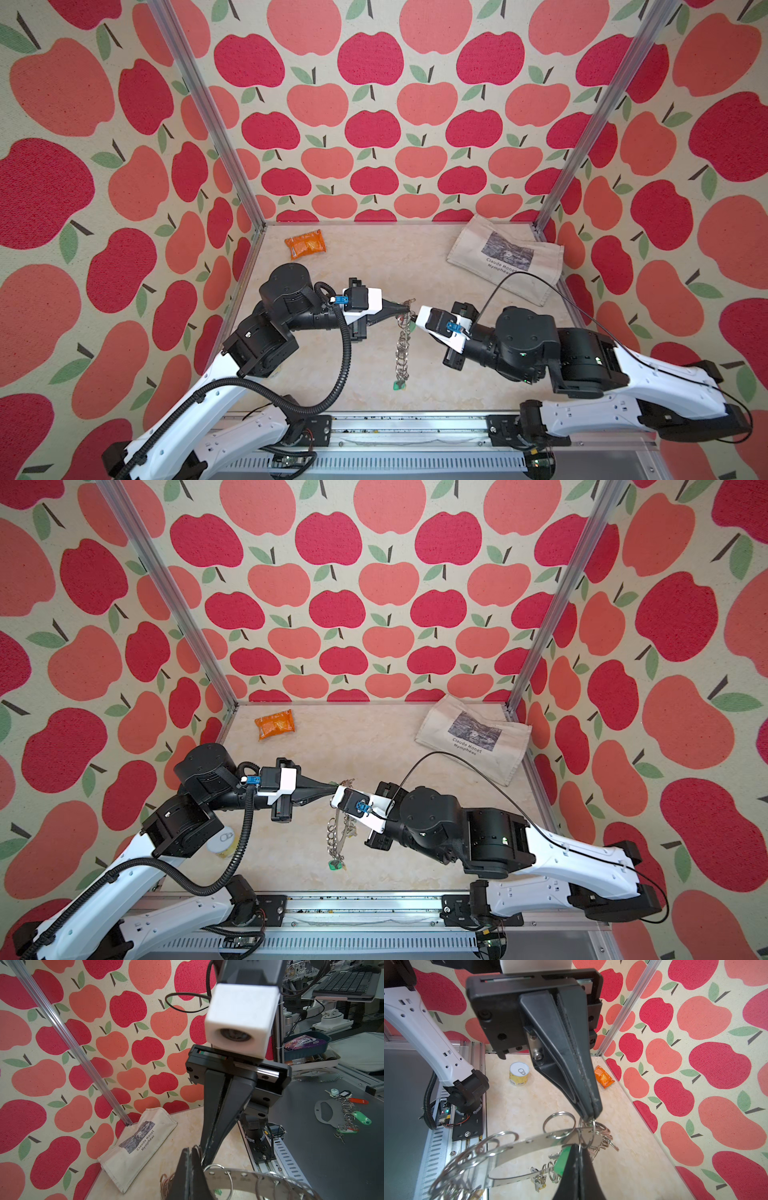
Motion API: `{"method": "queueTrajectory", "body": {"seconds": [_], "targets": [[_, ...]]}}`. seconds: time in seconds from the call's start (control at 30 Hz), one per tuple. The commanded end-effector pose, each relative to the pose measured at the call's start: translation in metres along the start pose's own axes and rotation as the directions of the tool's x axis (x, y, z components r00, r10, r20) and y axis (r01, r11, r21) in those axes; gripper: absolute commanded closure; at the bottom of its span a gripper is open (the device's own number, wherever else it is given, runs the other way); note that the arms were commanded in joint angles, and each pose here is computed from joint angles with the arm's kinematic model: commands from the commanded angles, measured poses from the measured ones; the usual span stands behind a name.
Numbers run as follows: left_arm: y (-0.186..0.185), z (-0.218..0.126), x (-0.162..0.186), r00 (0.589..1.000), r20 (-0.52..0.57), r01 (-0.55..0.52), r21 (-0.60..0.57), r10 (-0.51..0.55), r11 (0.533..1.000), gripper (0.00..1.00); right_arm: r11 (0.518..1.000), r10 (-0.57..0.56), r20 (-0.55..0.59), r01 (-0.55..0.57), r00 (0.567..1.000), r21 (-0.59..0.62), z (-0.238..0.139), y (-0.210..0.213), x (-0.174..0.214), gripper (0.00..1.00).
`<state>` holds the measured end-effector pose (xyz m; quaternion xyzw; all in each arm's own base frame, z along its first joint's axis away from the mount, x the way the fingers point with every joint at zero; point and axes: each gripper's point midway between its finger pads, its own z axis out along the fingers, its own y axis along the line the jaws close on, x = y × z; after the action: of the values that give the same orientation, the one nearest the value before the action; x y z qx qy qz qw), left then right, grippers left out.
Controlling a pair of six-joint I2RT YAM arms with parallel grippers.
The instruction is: Put the keys on the keyring
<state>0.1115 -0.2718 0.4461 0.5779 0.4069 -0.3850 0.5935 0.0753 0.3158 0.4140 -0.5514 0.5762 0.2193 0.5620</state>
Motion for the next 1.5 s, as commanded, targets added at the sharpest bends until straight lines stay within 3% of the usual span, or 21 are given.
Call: {"method": "queueTrajectory", "body": {"seconds": [0.0,0.27,0.43,0.5,0.63,1.07,1.47], "targets": [[0.009,-0.012,-0.042,0.985,0.126,-0.109,-0.065,0.116,0.992,1.0,0.999,0.017,0.012,-0.016,1.0,-0.05,-0.014,0.006,0.003,0.83],[0.004,-0.015,-0.046,0.981,0.149,-0.119,-0.06,0.126,0.991,1.0,0.999,0.022,0.134,-0.019,0.991,-0.025,-0.034,-0.01,-0.028,0.68],[0.002,-0.014,-0.046,0.976,0.181,-0.116,-0.047,0.123,0.992,1.0,0.997,0.076,0.269,-0.066,0.96,-0.044,-0.045,-0.021,-0.055,0.74],[0.002,-0.013,-0.046,0.974,0.191,-0.113,-0.049,0.12,0.992,1.0,0.991,0.11,0.271,-0.084,0.956,-0.106,-0.04,-0.015,-0.058,0.79],[0.003,-0.013,-0.046,0.97,0.209,-0.117,-0.06,0.127,0.991,1.0,0.979,0.155,0.258,-0.114,0.953,-0.168,-0.032,-0.005,-0.059,0.8],[-0.002,-0.017,-0.05,0.964,0.226,-0.129,-0.054,0.138,0.99,1.0,0.975,0.218,0.278,-0.196,0.936,-0.102,-0.027,-0.025,-0.05,0.72],[-0.005,-0.018,-0.05,0.965,0.225,-0.125,-0.043,0.131,0.991,1.0,0.953,0.266,0.268,-0.21,0.926,-0.218,-0.014,-0.012,-0.053,0.73]]}}
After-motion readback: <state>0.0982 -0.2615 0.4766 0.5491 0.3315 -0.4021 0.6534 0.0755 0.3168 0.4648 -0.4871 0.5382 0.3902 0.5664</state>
